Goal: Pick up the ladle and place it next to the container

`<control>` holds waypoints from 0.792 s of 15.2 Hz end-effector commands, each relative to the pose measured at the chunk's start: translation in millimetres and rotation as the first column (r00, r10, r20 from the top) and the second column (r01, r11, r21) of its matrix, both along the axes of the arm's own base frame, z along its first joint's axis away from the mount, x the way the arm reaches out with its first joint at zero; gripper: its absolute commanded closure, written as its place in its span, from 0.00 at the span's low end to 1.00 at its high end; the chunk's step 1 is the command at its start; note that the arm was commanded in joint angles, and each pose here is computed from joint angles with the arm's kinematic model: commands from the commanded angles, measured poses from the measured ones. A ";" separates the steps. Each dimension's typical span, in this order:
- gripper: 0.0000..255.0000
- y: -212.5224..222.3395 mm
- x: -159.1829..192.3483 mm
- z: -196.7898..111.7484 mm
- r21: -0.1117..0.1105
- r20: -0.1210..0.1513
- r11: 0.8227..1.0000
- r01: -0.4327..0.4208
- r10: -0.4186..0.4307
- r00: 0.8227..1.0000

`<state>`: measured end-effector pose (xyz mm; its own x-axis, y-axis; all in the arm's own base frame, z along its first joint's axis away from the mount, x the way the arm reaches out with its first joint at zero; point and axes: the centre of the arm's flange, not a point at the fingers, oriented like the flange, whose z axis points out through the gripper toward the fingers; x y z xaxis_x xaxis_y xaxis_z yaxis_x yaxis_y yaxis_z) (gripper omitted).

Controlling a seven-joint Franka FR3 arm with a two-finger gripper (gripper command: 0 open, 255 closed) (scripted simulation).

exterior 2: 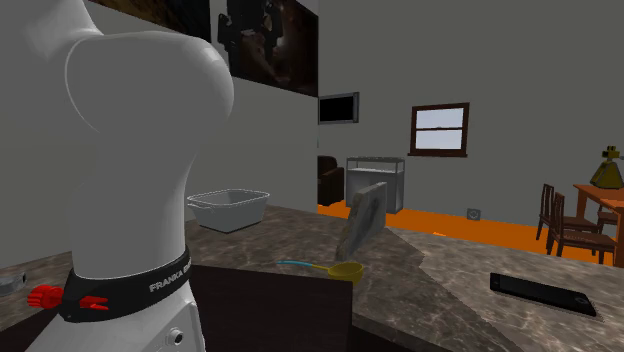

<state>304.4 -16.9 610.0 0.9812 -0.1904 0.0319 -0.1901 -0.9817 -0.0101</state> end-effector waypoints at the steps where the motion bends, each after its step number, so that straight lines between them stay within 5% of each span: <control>1: 0.00 0.0 0.0 0.0 0.000 0.000 1.000 0.000 0.000 1.000; 6: 0.00 -30.0 6.1 -59.9 0.015 -0.023 0.984 -0.177 0.177 0.984; 12: 0.00 -63.2 18.3 -132.5 0.037 -0.048 0.924 -0.380 0.381 0.923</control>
